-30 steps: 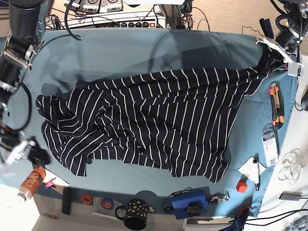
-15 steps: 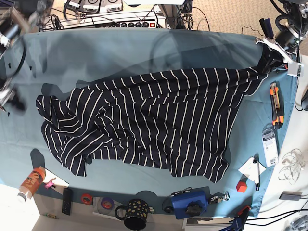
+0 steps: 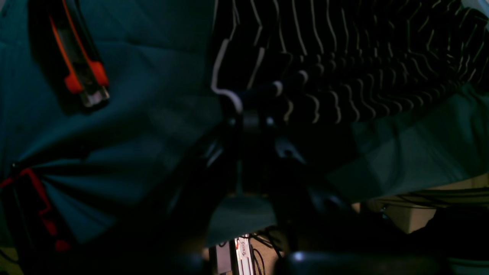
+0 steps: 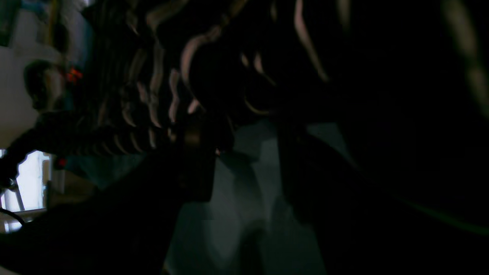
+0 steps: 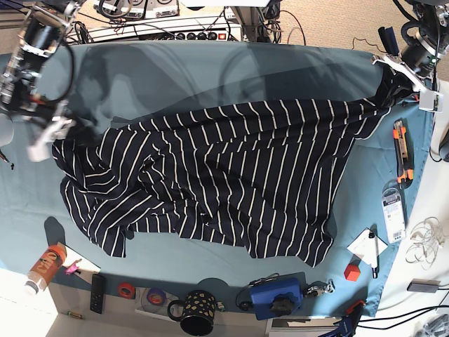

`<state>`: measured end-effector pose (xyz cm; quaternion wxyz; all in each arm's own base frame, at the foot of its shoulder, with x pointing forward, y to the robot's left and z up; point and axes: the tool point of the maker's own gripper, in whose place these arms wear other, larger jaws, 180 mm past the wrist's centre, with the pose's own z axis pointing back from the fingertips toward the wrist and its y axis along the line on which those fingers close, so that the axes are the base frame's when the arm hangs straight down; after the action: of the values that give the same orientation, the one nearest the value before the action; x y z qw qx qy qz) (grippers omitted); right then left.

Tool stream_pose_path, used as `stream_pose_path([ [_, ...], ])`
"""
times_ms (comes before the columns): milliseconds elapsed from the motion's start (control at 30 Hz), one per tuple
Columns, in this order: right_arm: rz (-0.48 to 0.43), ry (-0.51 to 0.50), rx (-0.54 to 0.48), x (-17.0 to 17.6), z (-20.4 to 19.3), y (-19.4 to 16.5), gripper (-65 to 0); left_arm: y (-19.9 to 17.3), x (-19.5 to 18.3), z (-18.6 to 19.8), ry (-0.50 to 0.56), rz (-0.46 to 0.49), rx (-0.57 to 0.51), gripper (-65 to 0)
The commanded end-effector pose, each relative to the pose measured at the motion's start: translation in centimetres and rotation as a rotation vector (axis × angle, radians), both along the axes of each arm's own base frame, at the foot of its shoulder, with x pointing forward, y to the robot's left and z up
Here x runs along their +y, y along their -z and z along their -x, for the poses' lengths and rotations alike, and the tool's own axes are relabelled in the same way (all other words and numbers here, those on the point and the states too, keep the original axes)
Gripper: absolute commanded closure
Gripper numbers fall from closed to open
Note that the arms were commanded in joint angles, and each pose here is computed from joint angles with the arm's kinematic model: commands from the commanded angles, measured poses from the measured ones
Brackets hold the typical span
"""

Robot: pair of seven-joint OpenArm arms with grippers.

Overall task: Layout the t-shirt on the table in an organized manner, then fold the t-shirt properly
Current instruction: 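Move the right gripper to the bunched shirt end and grasp it, then lift the shirt with both grippers and stretch it between them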

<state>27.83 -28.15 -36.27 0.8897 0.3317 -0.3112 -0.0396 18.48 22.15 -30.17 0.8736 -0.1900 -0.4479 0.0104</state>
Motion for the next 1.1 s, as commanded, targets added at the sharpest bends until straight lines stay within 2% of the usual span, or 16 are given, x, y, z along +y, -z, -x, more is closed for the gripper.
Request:
stream_pose_path([
  [0,-0.009,0.005,-0.071,-0.1,-1.6,-1.9,-26.5,-1.1,0.2,-0.4,-0.001,-0.003,-0.045,0.0],
  [200,-0.086,-0.002,-0.116,2.9,-3.3,-2.1,-26.5,-1.3,0.2,-0.5,-0.005,-0.001,-0.053,0.0],
  [433,-0.095,-0.006,-0.122,3.8,-3.9,-2.0,-26.5,-1.3,0.2,-0.5,-0.005,-0.001,-0.054,0.0],
  [767,-0.098,-0.014,-0.174,4.1,-5.8,-3.7,-25.5,-1.5,0.3,-0.6,-0.01,0.001,-0.068,0.0],
  [800,-0.094,-0.021,-0.174,4.3,-5.9,-3.7,-24.5,-1.5,0.3,-0.6,-0.01,0.001,-0.067,0.0],
  [833,-0.087,-0.033,-0.17,4.5,-6.0,-3.7,-20.9,-1.5,0.3,-0.7,-0.01,0.001,-0.068,0.0],
  [967,-0.055,-0.12,-0.119,6.7,-5.7,-2.3,-1.9,-1.5,0.3,-0.7,-0.01,0.001,-0.068,0.0],
  [1067,-0.046,-0.171,-0.093,8.0,-5.4,-1.6,0.0,-1.5,0.3,-0.6,-0.01,0.001,-0.067,0.0],
])
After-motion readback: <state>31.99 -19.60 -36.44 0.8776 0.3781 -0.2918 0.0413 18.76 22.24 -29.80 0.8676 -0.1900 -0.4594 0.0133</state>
